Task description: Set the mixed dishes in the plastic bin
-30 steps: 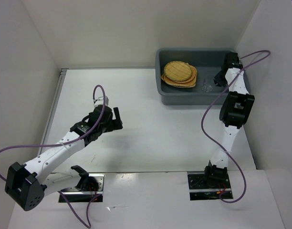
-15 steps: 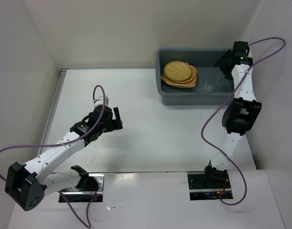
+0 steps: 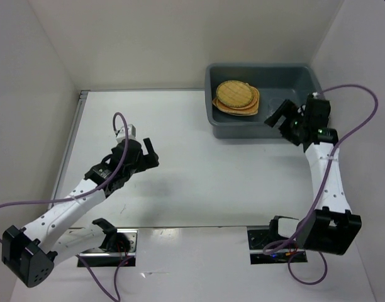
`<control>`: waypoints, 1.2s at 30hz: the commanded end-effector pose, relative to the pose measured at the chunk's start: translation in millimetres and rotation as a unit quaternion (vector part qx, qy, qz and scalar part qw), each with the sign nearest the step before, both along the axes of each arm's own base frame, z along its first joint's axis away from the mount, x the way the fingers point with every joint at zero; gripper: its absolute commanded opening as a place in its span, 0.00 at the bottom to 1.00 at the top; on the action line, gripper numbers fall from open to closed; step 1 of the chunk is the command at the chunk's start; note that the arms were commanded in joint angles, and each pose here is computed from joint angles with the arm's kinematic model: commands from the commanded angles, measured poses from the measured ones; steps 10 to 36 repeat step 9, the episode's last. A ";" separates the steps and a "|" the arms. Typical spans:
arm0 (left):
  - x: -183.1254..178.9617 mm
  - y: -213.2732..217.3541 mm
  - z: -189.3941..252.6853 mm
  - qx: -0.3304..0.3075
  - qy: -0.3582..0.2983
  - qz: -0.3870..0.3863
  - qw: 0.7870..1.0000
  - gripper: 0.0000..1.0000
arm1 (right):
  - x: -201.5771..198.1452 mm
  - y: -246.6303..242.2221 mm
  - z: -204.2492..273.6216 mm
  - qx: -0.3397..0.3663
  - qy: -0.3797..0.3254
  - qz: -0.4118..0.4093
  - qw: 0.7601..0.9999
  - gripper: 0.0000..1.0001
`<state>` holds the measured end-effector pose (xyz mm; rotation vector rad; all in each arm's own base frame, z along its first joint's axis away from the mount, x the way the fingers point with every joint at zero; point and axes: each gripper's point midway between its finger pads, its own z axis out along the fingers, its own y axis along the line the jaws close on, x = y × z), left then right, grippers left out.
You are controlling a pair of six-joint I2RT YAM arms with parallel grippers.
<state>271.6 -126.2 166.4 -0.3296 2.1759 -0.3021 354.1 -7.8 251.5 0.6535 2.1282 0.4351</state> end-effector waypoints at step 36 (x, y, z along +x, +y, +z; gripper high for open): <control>4.7 12.6 7.7 -0.005 -0.023 0.042 0.999 1.00 | -104.7 51.3 -61.4 0.080 0.072 0.064 0.992 1.00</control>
